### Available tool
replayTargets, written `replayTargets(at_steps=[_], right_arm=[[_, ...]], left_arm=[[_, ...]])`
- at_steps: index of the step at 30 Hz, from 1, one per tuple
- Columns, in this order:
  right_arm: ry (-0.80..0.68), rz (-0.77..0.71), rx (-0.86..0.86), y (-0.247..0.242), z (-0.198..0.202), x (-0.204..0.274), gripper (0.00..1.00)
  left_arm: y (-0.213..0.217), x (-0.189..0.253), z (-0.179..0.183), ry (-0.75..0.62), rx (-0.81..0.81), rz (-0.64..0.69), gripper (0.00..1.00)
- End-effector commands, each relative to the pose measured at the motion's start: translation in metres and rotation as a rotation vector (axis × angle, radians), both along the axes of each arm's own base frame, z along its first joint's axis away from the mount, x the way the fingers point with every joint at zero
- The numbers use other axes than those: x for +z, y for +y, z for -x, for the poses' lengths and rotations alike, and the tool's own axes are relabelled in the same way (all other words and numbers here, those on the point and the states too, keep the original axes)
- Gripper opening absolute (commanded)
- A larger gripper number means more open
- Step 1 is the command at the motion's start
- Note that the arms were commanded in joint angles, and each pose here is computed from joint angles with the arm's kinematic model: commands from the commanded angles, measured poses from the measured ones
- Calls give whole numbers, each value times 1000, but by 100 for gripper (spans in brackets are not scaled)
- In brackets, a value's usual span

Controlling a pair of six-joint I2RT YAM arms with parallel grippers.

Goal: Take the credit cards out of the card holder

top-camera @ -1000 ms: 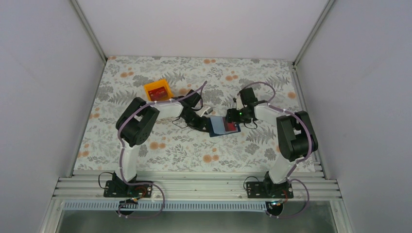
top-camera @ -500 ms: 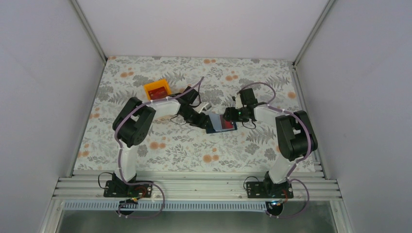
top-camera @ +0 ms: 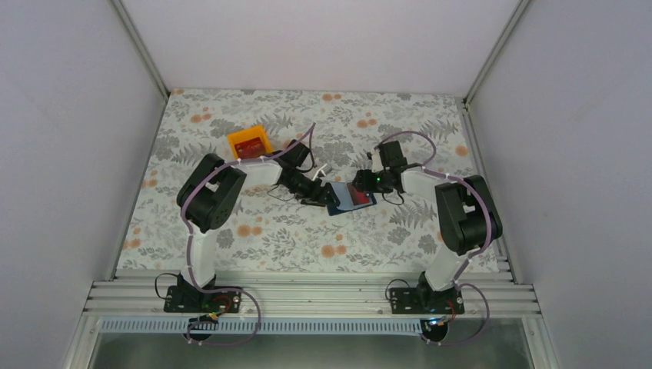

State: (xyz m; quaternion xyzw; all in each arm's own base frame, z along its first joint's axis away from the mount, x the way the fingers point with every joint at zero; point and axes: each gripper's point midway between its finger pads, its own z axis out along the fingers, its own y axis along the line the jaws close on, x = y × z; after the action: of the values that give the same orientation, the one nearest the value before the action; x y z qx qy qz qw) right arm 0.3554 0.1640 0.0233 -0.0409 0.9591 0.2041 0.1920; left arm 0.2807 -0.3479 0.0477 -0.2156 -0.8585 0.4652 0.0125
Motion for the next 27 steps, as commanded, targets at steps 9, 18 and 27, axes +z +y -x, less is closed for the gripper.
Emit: replayTargets(at_steps=[9,18,27], right_arm=[[283,-8,108,33,79,-38,67],[271,26,135,40,81,-36,74],[269,-81,170,59,81,-25,79]], left_arm=[[5,-10,-40,-68,68,14,78],[4,4,-38,-77,61,77,80],[-3,33,-27,-99,32,154,87]])
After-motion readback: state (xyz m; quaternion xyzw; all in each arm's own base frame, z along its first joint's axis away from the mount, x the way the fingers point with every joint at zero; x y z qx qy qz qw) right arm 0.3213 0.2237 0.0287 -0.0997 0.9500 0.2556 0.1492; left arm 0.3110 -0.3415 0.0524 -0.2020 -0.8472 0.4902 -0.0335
